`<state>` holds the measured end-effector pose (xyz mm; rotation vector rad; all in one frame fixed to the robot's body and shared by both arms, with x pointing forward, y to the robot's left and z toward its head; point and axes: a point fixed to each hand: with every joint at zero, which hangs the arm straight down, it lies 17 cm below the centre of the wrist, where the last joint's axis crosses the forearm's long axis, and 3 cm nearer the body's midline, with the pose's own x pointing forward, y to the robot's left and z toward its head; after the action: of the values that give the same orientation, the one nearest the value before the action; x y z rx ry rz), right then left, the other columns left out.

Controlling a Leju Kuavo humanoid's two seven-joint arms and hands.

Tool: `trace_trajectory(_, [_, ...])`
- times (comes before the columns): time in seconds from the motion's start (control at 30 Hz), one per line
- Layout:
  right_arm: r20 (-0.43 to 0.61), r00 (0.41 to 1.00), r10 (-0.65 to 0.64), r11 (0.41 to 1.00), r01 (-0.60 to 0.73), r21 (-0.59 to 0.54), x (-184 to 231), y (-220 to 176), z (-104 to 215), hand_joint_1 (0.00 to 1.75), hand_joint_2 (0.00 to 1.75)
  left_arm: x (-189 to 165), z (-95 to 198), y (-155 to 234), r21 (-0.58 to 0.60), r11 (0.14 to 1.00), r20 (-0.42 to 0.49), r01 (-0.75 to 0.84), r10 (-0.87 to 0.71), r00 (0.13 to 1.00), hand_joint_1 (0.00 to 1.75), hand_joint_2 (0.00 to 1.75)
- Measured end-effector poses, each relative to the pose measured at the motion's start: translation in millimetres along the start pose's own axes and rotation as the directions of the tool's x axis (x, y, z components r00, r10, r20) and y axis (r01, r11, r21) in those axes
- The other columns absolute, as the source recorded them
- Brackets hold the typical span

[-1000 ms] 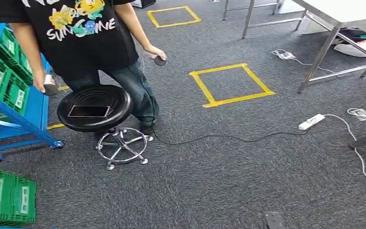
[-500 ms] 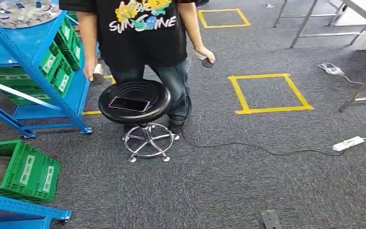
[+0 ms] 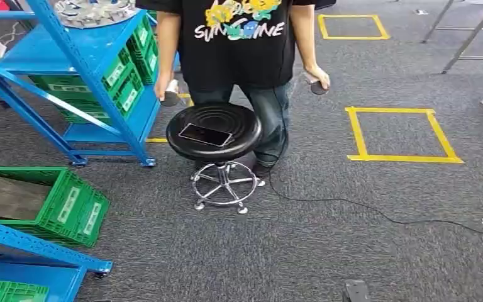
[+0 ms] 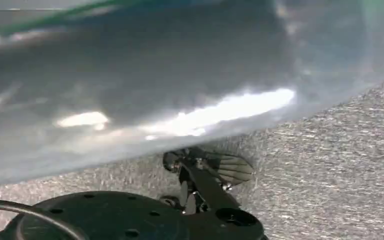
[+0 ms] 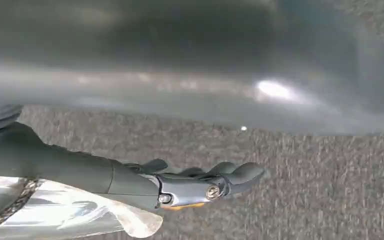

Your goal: Take the parts from the cabinet and place them on the table.

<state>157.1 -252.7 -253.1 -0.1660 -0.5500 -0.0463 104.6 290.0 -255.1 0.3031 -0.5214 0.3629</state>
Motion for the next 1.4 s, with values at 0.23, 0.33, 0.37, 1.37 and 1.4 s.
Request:
trace_trajectory(0.23, [-0.001,1.0,-0.004,1.0,0.004,-0.004,0,-1,0,0.0,0.0,-3,1,1,0.003,1.0,-0.005,-0.002,0.002,1.0,0.0,0.0])
trace_trajectory(0.33, [0.002,1.0,-0.005,1.0,0.005,-0.004,1,-1,-1,0.0,0.0,-2,0,2,0.004,1.0,-0.004,-0.003,0.003,1.0,0.0,0.0])
trace_trajectory(0.37, [0.001,1.0,-0.005,1.0,0.005,-0.004,1,-1,-1,0.0,0.0,2,-1,1,0.003,1.0,0.002,-0.004,0.004,1.0,0.0,0.0])
trace_trajectory(1.37, [-0.01,1.0,0.003,1.0,-0.003,0.004,-5,4,2,0.0,0.0,-10,0,9,0.012,1.0,-0.031,-0.008,0.009,0.999,0.0,0.0])
trace_trajectory(1.4, [-0.01,1.0,0.003,1.0,-0.003,0.004,-5,4,2,0.0,0.0,-7,-1,7,0.011,1.0,-0.027,-0.01,0.01,1.0,0.0,0.0])
